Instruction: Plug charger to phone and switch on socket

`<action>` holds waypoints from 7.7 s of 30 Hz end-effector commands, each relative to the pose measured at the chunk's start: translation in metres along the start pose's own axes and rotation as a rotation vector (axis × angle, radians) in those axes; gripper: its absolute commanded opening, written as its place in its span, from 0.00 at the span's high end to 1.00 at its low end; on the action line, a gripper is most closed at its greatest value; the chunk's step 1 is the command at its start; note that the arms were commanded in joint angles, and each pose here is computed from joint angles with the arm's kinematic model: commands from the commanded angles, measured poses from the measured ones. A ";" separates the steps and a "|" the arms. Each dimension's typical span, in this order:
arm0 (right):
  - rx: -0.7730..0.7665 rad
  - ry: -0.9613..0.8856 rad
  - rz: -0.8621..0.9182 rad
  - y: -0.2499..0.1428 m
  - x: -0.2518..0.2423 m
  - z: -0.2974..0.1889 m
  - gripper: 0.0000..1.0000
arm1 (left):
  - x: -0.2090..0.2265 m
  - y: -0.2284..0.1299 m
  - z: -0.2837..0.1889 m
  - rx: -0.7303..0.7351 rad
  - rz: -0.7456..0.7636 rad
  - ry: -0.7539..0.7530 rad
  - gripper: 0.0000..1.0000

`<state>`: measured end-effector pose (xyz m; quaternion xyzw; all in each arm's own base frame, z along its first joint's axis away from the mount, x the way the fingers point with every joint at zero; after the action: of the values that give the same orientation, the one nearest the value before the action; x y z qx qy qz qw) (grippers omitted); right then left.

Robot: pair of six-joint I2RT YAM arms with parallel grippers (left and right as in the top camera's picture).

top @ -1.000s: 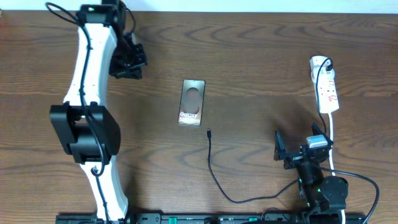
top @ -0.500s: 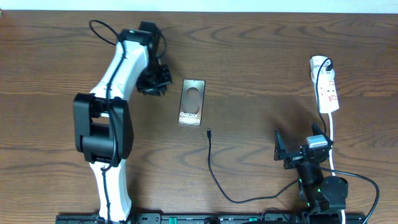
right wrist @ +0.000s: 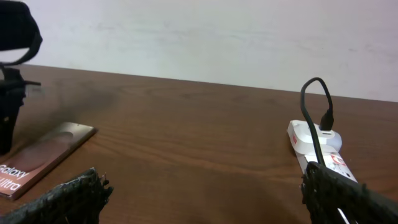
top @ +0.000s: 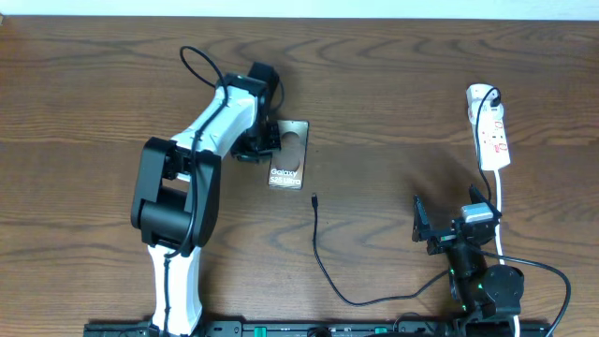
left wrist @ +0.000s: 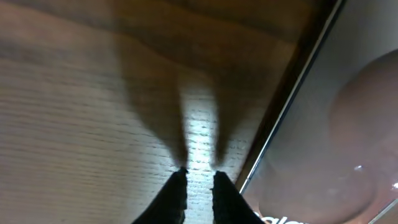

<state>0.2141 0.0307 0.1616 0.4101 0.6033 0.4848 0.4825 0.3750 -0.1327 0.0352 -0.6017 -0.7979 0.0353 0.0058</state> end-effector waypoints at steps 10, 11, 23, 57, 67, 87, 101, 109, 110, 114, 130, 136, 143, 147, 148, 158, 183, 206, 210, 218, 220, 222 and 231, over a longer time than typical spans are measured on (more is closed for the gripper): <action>0.000 0.002 -0.011 -0.001 0.000 0.000 0.01 | -0.018 -0.026 0.013 0.057 0.055 0.011 0.78; 0.000 0.001 -0.012 -0.001 0.000 0.000 0.01 | -0.018 -0.026 0.013 0.058 0.055 0.012 0.78; 0.000 0.001 -0.012 -0.001 0.000 0.000 0.01 | -0.005 0.007 -0.021 -0.002 -0.009 0.010 0.72; 0.000 0.002 -0.011 -0.001 0.000 0.000 0.01 | -0.040 -0.001 -0.010 -0.075 -0.076 -0.019 0.02; 0.000 0.001 -0.012 -0.001 0.000 0.000 0.01 | -0.041 -0.006 0.004 -0.081 -0.060 -0.014 0.02; 0.000 0.001 -0.012 -0.001 0.000 0.000 0.01 | -0.029 -0.018 0.027 -0.052 -0.058 0.012 0.08; 0.000 0.002 -0.011 -0.001 0.000 0.000 0.01 | -0.030 -0.018 0.027 -0.054 -0.058 0.011 0.57; 0.000 0.001 -0.012 -0.001 0.000 0.000 0.01 | -0.031 -0.017 0.027 -0.058 -0.058 0.007 0.81; 0.000 0.001 -0.012 -0.001 0.000 0.000 0.01 | -0.031 -0.017 0.027 -0.059 -0.058 0.006 0.87; 0.000 0.002 -0.011 -0.001 0.000 0.000 0.01 | -0.031 -0.016 0.027 -0.063 -0.058 0.003 0.92; 0.000 0.001 -0.012 -0.001 0.000 0.000 0.01 | -0.032 -0.015 0.027 -0.065 -0.058 0.001 0.48; 0.000 0.001 -0.011 -0.001 0.000 0.000 0.01 | -0.032 -0.015 0.027 -0.065 -0.058 0.001 0.80; 0.000 0.001 -0.012 -0.001 0.000 0.000 0.01 | -0.031 -0.014 0.025 -0.063 -0.059 0.000 0.51; 0.000 0.001 -0.012 -0.001 0.000 0.000 0.01 | -0.029 -0.011 0.013 -0.046 -0.014 -0.007 0.30; 0.000 0.001 -0.012 -0.001 0.000 0.000 0.01 | -0.029 -0.009 0.010 -0.051 -0.019 -0.012 0.25; 0.000 0.001 -0.011 -0.001 0.000 0.000 0.01 | -0.040 0.002 -0.027 -0.124 -0.214 -0.127 0.00; 0.000 0.001 -0.012 -0.001 0.000 0.000 0.01 | -0.077 -0.010 -0.021 -0.167 -0.177 -0.177 0.02; 0.000 0.001 -0.012 -0.001 0.000 0.000 0.01 | -0.071 -0.007 -0.014 -0.208 -0.177 -0.140 0.02; 0.000 0.001 -0.012 -0.001 0.000 0.000 0.01 | -0.070 -0.009 -0.010 -0.206 -0.177 -0.137 0.02; 0.000 0.001 -0.012 -0.001 0.000 0.000 0.01 | -0.066 -0.012 0.001 -0.202 -0.177 -0.132 0.02; 0.000 0.001 -0.012 -0.001 0.000 0.000 0.01 | -0.065 -0.012 0.003 -0.201 -0.177 -0.132 0.02; 0.000 0.001 -0.012 -0.001 0.000 0.000 0.01 | -0.063 -0.014 0.005 -0.197 -0.177 -0.127 0.02; 0.000 0.001 -0.012 -0.001 0.000 0.000 0.01 | -0.055 -0.021 0.022 -0.184 -0.178 -0.112 0.02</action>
<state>0.2141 0.0307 0.1616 0.4101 0.6033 0.4848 0.4825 0.3822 -0.2001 0.0349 -0.5262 -0.8421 -0.0049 -0.1180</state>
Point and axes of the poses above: each gripper's point midway between its finger pads, its own z axis out along the fingers, its own x axis along the line the jaws close on, y = z × x, the point moved 3 cm from there along -z, back along the fingers, and after that the axes turned 9 degrees about -z, right-handed, at the moved point
